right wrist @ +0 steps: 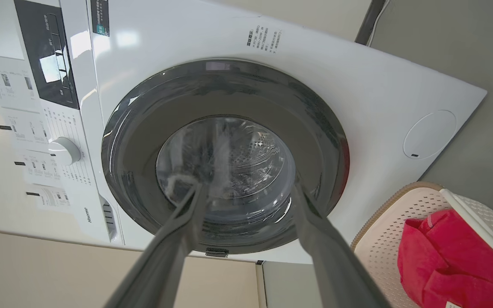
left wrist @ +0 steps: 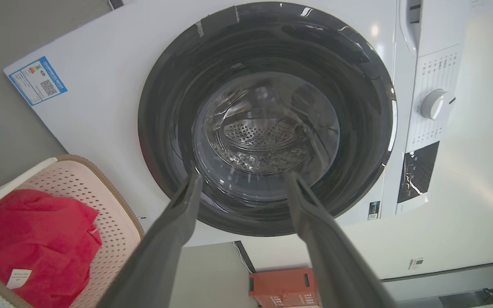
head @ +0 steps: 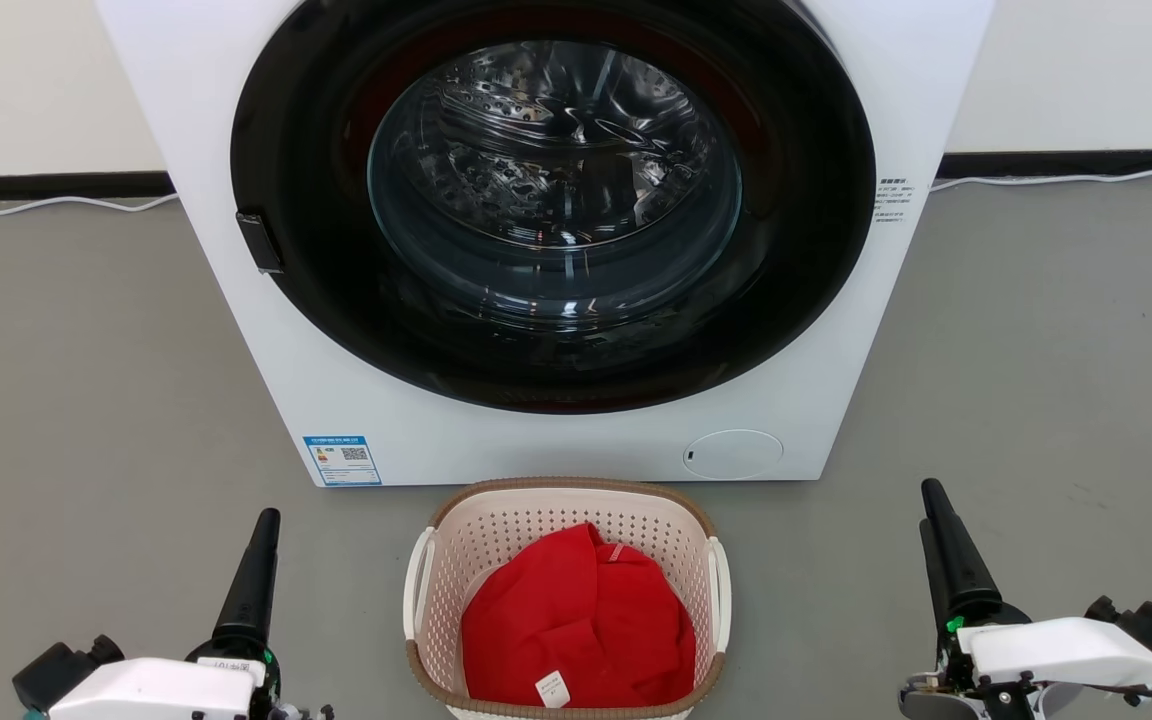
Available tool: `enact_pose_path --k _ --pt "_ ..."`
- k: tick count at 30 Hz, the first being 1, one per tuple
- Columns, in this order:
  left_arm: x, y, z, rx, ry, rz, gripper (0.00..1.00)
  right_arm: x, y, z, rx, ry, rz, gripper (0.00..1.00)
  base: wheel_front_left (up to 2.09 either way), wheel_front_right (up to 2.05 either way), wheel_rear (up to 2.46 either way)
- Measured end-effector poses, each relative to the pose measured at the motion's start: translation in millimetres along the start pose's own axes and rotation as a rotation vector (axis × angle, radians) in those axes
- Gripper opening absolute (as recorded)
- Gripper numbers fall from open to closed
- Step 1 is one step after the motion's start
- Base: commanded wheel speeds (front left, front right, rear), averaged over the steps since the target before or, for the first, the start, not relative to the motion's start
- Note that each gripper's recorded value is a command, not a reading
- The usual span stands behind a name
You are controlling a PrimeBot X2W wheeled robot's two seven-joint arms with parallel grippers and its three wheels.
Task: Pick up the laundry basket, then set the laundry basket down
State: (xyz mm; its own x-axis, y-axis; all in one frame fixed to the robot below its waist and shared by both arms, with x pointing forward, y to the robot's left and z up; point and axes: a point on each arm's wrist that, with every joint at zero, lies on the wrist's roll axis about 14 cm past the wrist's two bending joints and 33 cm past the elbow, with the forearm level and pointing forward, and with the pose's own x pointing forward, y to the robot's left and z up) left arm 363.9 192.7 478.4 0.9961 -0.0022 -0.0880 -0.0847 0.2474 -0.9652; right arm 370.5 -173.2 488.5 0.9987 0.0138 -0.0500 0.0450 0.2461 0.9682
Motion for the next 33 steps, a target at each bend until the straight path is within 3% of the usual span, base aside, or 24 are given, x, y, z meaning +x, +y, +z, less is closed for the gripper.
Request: enact_pose_path --k 33 --pt "0.4 -17.9 4.1 0.507 -0.018 -0.081 1.00 0.4 18.4 -13.4 -0.446 0.007 0.081 1.00 0.00 0.00 0.00"
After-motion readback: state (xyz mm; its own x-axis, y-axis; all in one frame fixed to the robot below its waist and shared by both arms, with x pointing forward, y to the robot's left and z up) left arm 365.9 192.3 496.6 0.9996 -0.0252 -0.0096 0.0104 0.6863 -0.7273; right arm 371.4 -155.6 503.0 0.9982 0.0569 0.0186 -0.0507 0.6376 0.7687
